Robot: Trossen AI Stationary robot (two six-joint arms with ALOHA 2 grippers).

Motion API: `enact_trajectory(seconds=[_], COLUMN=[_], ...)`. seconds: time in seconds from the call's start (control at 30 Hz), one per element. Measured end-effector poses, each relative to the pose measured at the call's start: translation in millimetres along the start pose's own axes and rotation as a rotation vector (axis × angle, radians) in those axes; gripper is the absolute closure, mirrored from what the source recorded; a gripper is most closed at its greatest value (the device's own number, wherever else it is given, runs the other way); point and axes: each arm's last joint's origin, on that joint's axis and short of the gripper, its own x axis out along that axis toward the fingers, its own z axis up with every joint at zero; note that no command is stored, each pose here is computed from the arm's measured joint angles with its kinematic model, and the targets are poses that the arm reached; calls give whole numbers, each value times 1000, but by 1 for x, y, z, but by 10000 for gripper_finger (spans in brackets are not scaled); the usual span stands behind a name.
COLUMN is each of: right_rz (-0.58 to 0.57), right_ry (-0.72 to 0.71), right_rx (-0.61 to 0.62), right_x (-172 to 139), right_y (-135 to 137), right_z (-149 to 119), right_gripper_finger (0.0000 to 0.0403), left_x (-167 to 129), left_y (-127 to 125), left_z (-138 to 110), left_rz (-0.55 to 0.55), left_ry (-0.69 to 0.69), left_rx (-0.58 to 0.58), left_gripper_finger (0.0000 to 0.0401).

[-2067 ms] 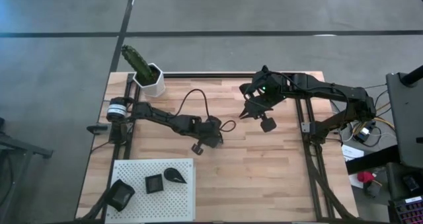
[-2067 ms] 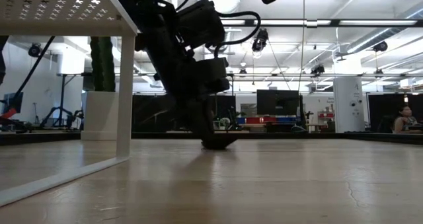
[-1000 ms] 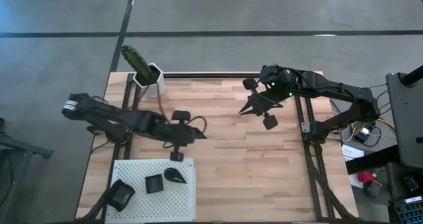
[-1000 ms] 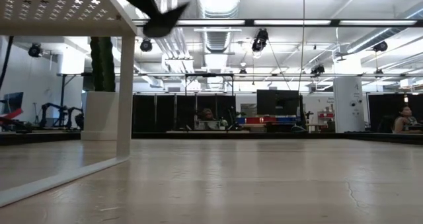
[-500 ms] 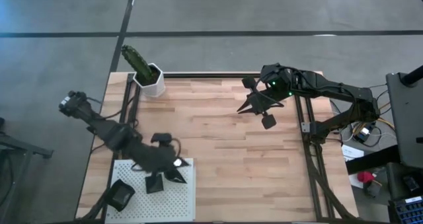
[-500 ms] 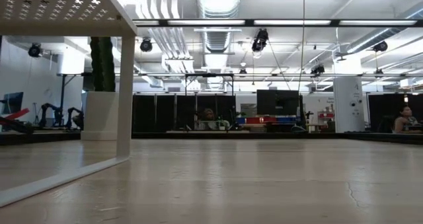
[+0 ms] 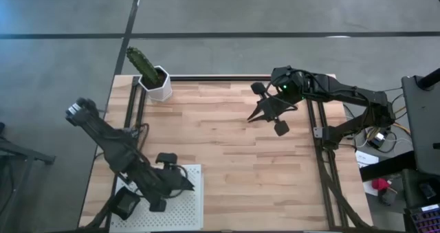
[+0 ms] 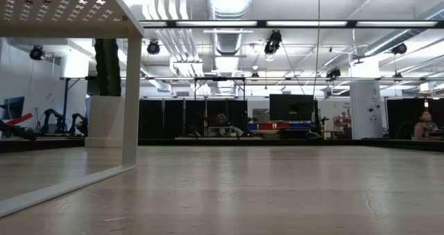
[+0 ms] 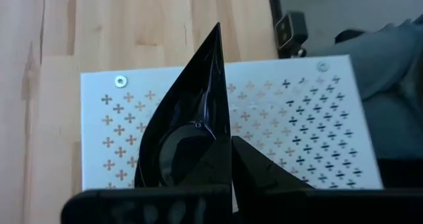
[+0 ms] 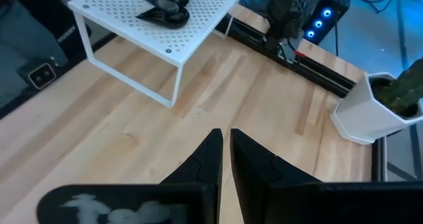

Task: Pick & Place Mini shaped plates
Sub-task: Stack the drop shaped plate on top of the other drop shaped plate on the shelf

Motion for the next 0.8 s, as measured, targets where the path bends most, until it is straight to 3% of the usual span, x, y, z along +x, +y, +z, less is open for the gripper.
enact_trajectory(seconds=[0.33,0.6,0.8], right_rz=[-3,-12,-11], right_ry=[-15,-29,-29], right_rx=[17,7,7], right_x=[0,0,0], right_y=[-1,-2,-2], right_z=[1,3,3], right_gripper_finger=[376,376,376], left_x=[16,17,16], left_y=[-1,-1,-1], left_z=[-5,-4,-4], left_rz=[38,36,39], left_ry=[93,91,89], left_rx=[31,64,84], left_gripper_finger=[401,400,374])
